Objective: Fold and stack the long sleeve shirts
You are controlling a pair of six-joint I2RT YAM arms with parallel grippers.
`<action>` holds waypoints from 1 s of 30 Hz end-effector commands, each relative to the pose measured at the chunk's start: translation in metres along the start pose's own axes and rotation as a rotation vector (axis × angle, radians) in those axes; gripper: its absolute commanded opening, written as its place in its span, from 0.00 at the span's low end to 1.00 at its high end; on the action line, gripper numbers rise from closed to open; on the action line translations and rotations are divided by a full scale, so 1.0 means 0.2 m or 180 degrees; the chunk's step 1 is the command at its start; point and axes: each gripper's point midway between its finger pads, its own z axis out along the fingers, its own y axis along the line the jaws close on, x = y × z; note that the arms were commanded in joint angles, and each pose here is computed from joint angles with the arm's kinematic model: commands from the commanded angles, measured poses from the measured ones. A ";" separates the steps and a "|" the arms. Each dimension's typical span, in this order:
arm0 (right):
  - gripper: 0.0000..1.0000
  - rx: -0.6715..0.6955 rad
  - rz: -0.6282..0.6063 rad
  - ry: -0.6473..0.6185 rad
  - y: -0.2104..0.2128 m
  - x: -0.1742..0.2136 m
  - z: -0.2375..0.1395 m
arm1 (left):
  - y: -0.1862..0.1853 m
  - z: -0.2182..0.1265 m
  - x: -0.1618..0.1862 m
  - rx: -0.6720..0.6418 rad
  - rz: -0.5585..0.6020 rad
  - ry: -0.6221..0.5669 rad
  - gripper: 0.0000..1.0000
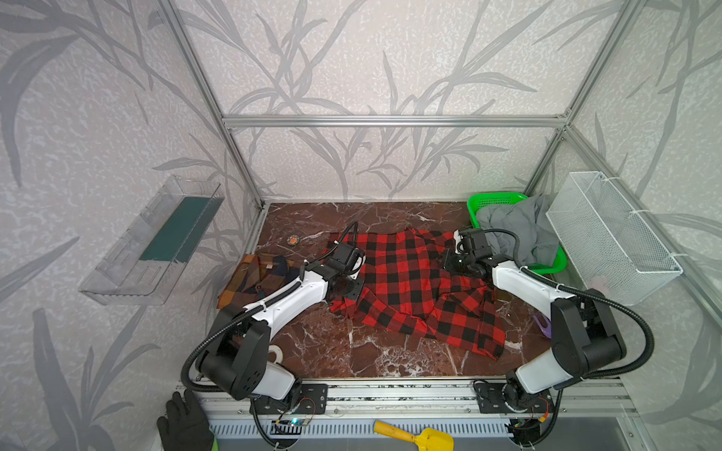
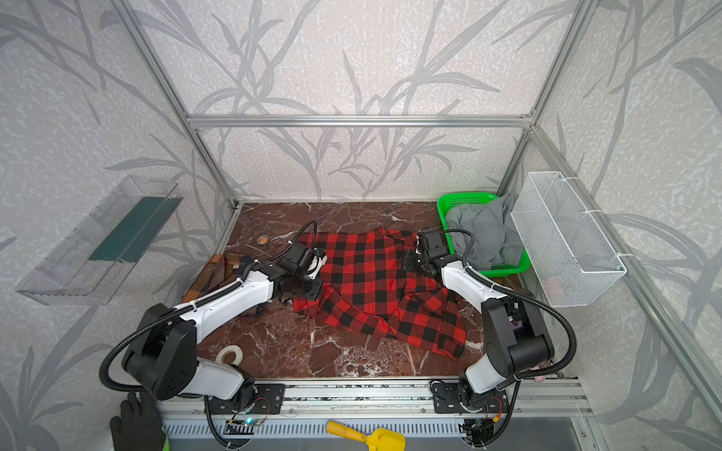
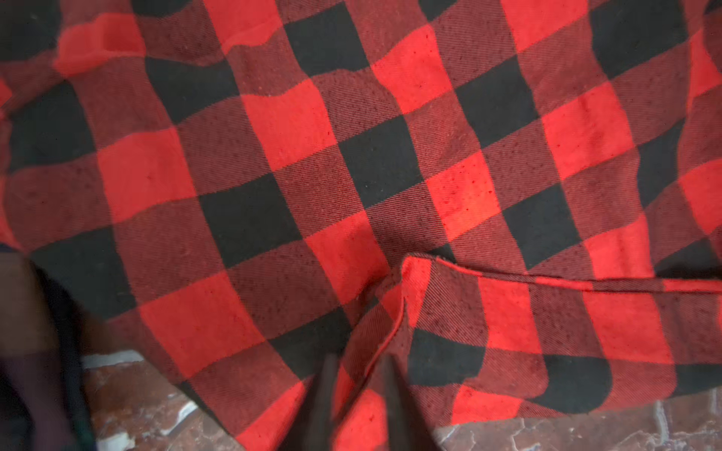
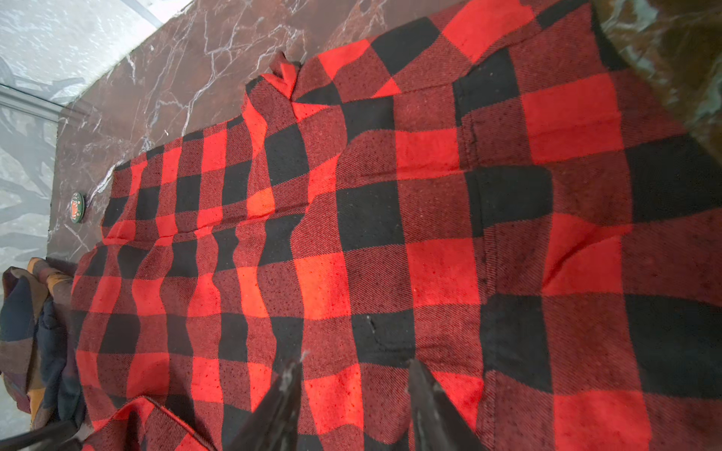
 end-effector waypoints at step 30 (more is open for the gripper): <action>0.47 0.0011 -0.0087 0.0008 -0.01 0.03 -0.06 | -0.02 -0.16 0.12 0.0041 -0.0057 0.0261 0.00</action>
